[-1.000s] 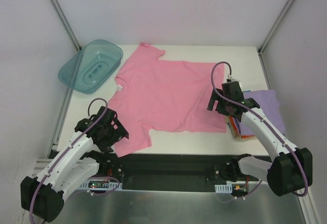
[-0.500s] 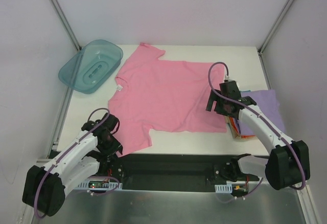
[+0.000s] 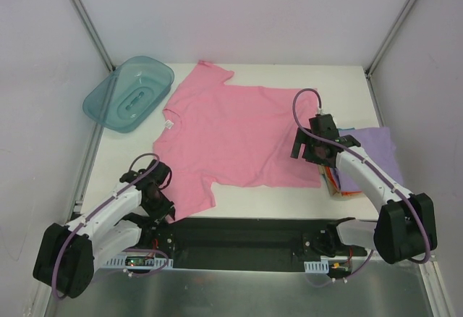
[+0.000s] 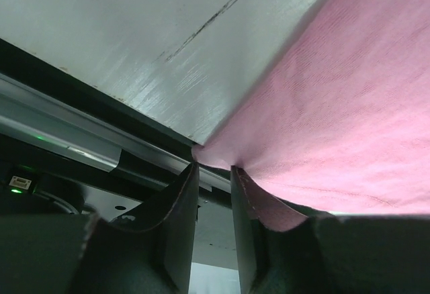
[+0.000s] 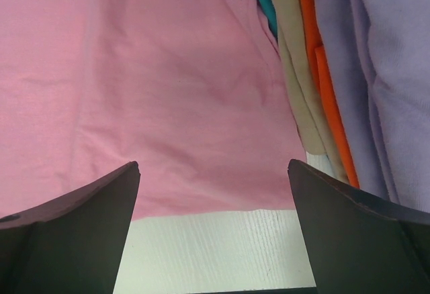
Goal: Fold and stack the t-shirts
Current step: Grap the side of the flattened tshirt closest away from the robot with both arms
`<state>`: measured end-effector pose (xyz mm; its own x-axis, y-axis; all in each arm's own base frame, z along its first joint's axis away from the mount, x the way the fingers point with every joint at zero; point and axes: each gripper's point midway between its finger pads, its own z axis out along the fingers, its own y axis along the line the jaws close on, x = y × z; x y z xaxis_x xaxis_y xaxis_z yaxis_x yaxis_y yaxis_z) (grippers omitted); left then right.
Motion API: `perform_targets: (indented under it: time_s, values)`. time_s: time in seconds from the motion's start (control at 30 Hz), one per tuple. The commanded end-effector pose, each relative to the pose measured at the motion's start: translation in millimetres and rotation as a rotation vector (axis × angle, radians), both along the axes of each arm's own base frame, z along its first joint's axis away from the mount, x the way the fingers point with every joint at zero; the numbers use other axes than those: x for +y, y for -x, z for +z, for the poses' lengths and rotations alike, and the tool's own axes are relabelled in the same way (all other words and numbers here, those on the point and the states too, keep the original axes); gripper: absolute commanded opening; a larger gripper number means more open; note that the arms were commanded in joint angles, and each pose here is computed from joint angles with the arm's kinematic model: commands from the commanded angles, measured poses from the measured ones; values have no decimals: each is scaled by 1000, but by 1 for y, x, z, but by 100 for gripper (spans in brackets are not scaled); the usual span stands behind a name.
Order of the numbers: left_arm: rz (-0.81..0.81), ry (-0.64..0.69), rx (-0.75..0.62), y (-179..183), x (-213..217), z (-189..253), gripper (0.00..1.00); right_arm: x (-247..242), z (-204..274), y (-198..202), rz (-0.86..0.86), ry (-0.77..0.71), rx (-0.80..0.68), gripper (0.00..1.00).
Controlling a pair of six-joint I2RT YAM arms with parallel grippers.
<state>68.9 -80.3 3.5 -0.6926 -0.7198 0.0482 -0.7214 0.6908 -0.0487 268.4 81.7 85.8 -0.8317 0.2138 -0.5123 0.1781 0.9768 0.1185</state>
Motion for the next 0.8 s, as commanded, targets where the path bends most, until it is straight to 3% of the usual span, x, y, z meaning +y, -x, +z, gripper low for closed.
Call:
perform_targets:
  time_s: [0.0,0.1,0.13,0.6,0.77]
  values:
    - [-8,-10,-94,-24,-3,-3,24,4,14,-9,15,-13,-45,97]
    - [-6,-19,-104,-28,-2,-3,15,4,15,-8,16,-12,-45,97]
    - [-7,-15,-114,-31,-3,-1,0,3,16,-8,12,-8,-47,97]
    - [-45,-4,-312,-56,-2,20,0,4,15,0,22,-24,-42,97]
    - [-62,-8,-300,-62,-4,15,0,6,15,0,27,-30,-35,97]
